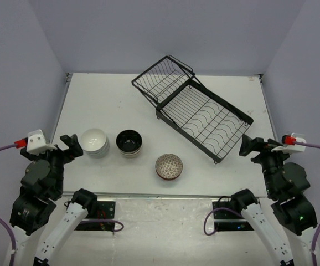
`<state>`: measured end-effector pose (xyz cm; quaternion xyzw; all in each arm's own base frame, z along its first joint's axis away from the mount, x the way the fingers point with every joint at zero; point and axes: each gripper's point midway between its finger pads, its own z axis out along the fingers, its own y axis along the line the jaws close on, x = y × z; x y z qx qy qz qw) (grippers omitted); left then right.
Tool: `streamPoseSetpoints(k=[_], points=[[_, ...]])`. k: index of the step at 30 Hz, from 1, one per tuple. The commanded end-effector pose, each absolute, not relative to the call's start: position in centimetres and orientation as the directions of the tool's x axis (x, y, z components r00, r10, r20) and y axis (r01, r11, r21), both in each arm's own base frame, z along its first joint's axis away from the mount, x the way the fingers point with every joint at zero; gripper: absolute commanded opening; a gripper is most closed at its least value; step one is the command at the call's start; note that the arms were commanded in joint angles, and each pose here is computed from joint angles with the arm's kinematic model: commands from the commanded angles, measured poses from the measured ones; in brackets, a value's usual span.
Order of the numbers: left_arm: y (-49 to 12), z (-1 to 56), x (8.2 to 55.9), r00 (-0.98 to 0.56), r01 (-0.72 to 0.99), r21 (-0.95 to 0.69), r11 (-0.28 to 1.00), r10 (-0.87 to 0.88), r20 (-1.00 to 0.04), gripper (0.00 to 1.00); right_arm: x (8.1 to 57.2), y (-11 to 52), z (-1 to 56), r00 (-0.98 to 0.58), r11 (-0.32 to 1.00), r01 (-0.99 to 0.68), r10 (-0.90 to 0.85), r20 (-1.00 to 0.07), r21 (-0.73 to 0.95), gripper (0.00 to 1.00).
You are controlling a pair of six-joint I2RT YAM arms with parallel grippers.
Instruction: Unload the bowls from the dish rack
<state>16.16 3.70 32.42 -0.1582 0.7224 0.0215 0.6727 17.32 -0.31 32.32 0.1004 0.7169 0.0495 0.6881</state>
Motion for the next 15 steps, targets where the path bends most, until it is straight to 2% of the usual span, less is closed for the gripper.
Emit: streamPoseSetpoints(k=[1, 15], points=[[3.5, 32.8, 16.9, 0.020, -0.256, -0.225, 0.940, -0.228, -0.973, 1.00, 18.3, 0.5, 31.9, -0.045, 0.980, 0.049, 0.196, -0.980, 0.194, 0.99], [2.0, 31.0, 18.7, 0.029, -0.201, -0.224, 0.953, -0.223, -0.974, 1.00, 19.4, 2.7, 30.9, -0.077, 0.967, -0.025, 0.251, -0.965, 0.253, 0.99]])
